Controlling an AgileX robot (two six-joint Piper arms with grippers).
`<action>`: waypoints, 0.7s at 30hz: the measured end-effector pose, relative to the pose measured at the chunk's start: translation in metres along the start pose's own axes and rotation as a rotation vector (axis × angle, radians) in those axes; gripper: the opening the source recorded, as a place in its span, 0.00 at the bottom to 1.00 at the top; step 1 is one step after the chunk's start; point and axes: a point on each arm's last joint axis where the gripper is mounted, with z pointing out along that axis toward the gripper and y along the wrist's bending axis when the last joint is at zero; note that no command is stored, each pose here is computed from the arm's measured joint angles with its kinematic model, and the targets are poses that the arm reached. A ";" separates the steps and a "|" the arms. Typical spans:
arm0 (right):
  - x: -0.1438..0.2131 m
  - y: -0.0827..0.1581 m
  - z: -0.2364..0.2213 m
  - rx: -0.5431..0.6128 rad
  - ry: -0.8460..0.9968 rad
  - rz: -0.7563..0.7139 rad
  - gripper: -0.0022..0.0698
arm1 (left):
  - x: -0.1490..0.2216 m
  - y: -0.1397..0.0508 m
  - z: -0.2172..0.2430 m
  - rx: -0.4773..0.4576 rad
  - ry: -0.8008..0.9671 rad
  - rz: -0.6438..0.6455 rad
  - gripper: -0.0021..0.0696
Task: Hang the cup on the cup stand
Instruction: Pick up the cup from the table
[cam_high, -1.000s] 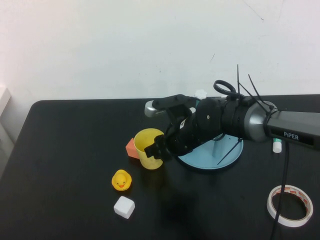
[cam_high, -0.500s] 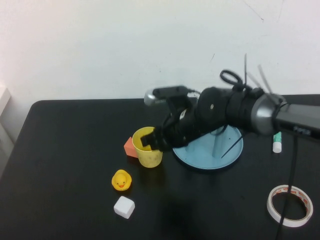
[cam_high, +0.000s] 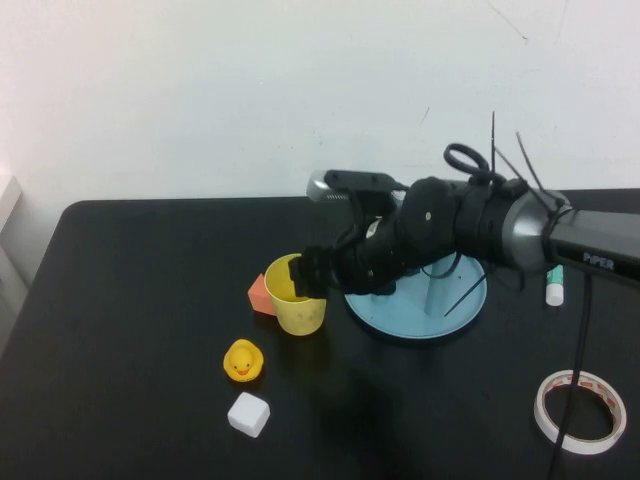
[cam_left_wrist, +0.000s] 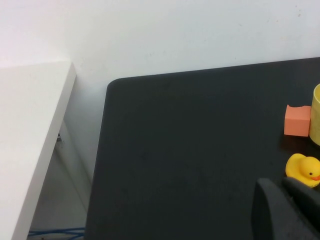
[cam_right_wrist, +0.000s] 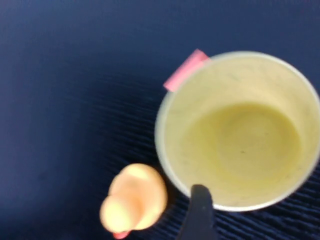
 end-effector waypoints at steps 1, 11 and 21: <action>0.002 -0.002 0.004 0.004 0.006 0.014 0.76 | 0.000 0.000 0.000 0.000 0.000 0.000 0.03; 0.008 -0.016 0.028 0.004 -0.026 0.133 0.75 | 0.000 0.000 0.000 0.000 0.000 -0.002 0.03; 0.013 -0.019 0.036 -0.005 -0.009 0.190 0.52 | 0.000 0.000 0.000 0.000 0.000 -0.002 0.03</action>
